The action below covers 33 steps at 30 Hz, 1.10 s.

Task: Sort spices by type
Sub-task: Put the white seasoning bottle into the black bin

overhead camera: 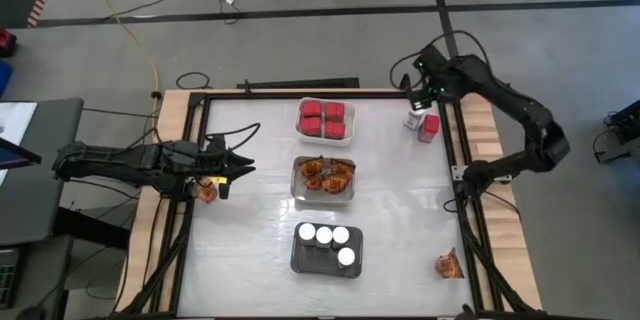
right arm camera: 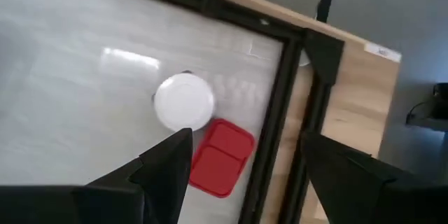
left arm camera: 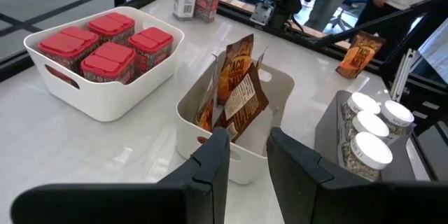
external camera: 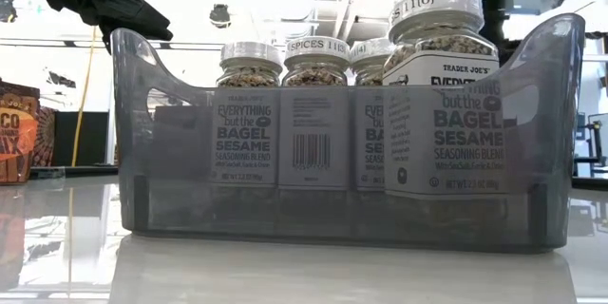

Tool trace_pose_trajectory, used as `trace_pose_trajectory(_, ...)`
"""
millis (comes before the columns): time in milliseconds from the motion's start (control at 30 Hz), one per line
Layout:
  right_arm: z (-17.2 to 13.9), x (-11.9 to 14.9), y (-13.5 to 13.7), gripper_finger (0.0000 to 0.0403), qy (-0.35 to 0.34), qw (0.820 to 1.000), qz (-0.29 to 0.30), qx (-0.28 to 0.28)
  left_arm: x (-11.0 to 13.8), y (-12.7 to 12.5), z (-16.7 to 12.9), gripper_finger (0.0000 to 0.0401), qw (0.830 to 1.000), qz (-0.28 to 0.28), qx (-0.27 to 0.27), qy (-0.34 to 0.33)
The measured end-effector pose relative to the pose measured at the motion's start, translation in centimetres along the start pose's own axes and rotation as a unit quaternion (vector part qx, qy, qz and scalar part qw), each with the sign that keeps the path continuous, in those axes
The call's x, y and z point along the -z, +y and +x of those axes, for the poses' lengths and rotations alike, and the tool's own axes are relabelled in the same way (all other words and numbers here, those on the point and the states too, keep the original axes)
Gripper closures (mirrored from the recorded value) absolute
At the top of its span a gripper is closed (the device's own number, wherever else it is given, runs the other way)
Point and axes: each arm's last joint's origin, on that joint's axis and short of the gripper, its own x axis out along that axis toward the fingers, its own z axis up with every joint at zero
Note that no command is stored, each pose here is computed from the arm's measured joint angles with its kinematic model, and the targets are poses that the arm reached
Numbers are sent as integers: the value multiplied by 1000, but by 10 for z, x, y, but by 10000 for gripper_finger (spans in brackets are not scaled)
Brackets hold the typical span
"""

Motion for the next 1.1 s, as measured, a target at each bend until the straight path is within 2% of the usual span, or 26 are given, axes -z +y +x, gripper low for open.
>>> trace_pose_trajectory(100,10,-4,2,109,22,1000,-4,-10,0,0,0,313,1000,0,0,0)
trace_pose_trajectory(167,19,-9,4,109,43,998,-2,-35,0,0,0,313,1000,0,0,0)
trace_pose_trajectory(333,42,-18,15,109,67,987,-139,-48,0,0,0,313,1000,-5,0,0)
trace_pose_trajectory(600,69,-25,24,109,99,961,-255,-52,0,0,0,313,1000,-5,0,0)
trace_pose_trajectory(900,94,-28,30,109,134,938,-315,-57,0,1,0,313,1000,-5,-16,-6)
trace_pose_trajectory(1100,110,-28,34,109,165,928,-328,-59,0,1,0,313,1000,-5,-22,-8)
